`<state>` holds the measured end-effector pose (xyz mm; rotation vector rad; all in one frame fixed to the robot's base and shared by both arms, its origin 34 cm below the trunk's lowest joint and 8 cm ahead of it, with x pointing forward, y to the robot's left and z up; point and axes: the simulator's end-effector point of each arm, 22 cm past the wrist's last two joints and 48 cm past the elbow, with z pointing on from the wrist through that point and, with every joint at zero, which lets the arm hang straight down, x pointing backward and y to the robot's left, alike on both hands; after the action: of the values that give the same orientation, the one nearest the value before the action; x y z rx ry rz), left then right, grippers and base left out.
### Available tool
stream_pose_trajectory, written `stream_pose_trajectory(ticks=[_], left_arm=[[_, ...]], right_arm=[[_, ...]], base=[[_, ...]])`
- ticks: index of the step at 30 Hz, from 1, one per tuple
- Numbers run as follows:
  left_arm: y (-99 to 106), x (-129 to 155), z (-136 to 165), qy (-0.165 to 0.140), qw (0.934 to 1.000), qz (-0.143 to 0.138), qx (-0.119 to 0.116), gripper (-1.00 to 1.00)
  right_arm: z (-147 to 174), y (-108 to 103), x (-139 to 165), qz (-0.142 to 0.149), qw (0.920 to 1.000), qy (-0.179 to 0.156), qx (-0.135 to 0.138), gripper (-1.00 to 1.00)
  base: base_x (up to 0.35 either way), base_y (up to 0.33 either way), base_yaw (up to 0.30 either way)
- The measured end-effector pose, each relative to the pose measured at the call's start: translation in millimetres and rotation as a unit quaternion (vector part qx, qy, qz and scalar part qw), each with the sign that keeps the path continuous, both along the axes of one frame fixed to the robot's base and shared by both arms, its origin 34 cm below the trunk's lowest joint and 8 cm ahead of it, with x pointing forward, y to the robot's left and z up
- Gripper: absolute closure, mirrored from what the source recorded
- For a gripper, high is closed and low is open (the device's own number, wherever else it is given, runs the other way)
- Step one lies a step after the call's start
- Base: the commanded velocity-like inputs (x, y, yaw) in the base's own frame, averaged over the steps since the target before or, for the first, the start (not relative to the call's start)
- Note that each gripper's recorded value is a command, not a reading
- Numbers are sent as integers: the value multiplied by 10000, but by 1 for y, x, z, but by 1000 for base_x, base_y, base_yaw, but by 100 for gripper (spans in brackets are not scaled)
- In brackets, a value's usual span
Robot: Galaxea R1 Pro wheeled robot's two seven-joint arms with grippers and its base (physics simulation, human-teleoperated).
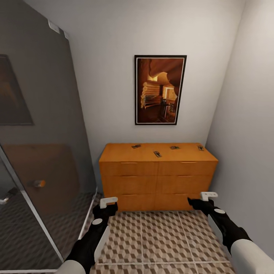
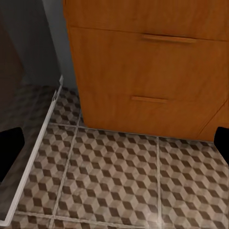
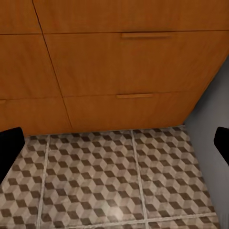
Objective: Take the four mousetraps from the cabinet in the bathroom and place them on the bathroom floor. Make sure all four end up on the same floor surface, and ensure that at least two of them are either under or directly next to the same bathroom sink.
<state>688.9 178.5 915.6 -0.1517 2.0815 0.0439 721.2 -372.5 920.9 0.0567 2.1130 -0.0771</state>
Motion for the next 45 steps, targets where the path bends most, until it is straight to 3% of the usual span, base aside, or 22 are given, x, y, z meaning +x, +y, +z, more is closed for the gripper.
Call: stream_pose_trajectory(ticks=[22, 45], left_arm=[[0, 0, 0, -14, 10000, 0, -10, -100], [0, 2, 4, -45, 10000, 20, -55, -100]], right_arm=[[-1, 1, 0, 19, 10000, 8, -14, -100], [0, 0, 0, 4, 10000, 8, -9, -100]], base=[[311, -4, 0], [28, 0, 0]])
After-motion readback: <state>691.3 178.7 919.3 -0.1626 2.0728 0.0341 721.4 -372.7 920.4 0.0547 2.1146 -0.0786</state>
